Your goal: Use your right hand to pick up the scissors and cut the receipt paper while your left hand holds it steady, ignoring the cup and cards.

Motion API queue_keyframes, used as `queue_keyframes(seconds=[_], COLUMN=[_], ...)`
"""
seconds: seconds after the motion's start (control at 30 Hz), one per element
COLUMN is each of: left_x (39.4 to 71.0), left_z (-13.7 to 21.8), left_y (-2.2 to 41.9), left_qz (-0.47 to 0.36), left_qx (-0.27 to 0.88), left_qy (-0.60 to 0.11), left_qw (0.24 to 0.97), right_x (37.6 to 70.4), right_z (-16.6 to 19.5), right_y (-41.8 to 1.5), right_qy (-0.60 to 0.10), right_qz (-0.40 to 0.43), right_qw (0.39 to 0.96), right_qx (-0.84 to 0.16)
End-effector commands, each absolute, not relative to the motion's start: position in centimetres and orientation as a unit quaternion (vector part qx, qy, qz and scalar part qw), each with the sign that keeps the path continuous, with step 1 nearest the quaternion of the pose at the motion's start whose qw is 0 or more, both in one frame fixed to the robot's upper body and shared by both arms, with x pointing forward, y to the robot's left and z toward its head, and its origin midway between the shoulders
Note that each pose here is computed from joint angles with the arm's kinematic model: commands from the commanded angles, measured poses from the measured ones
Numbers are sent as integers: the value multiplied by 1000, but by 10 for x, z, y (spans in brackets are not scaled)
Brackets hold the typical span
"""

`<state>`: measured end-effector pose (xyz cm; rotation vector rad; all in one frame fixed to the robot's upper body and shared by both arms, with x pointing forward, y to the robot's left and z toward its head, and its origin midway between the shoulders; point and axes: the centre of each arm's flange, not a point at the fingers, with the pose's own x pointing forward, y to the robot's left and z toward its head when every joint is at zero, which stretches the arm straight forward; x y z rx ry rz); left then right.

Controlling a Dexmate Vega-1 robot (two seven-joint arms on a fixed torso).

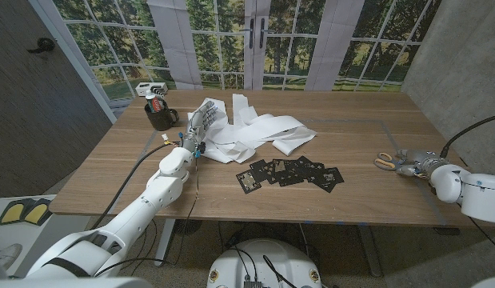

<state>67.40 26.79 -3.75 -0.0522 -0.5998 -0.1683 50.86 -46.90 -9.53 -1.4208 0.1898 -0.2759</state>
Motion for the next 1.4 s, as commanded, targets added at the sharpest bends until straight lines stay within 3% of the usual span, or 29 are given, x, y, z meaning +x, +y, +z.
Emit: queue_keyframes(seconds=[0.03, 0.87, 1.4], left_x=[673, 672, 672], left_z=[-37, -38, -39], left_y=[269, 269, 268], left_qz=[-84, -82, -83], left_qx=[-27, -26, -27], left_qy=[-298, -297, -297], left_qw=[951, 951, 951], right_x=[510, 519, 513], right_z=[-100, -119, -112], right_y=[-470, -472, -474], right_qy=[89, 94, 66], right_qz=[-121, -116, -136], right_qw=[753, 765, 776], right_qx=[-641, -626, -613])
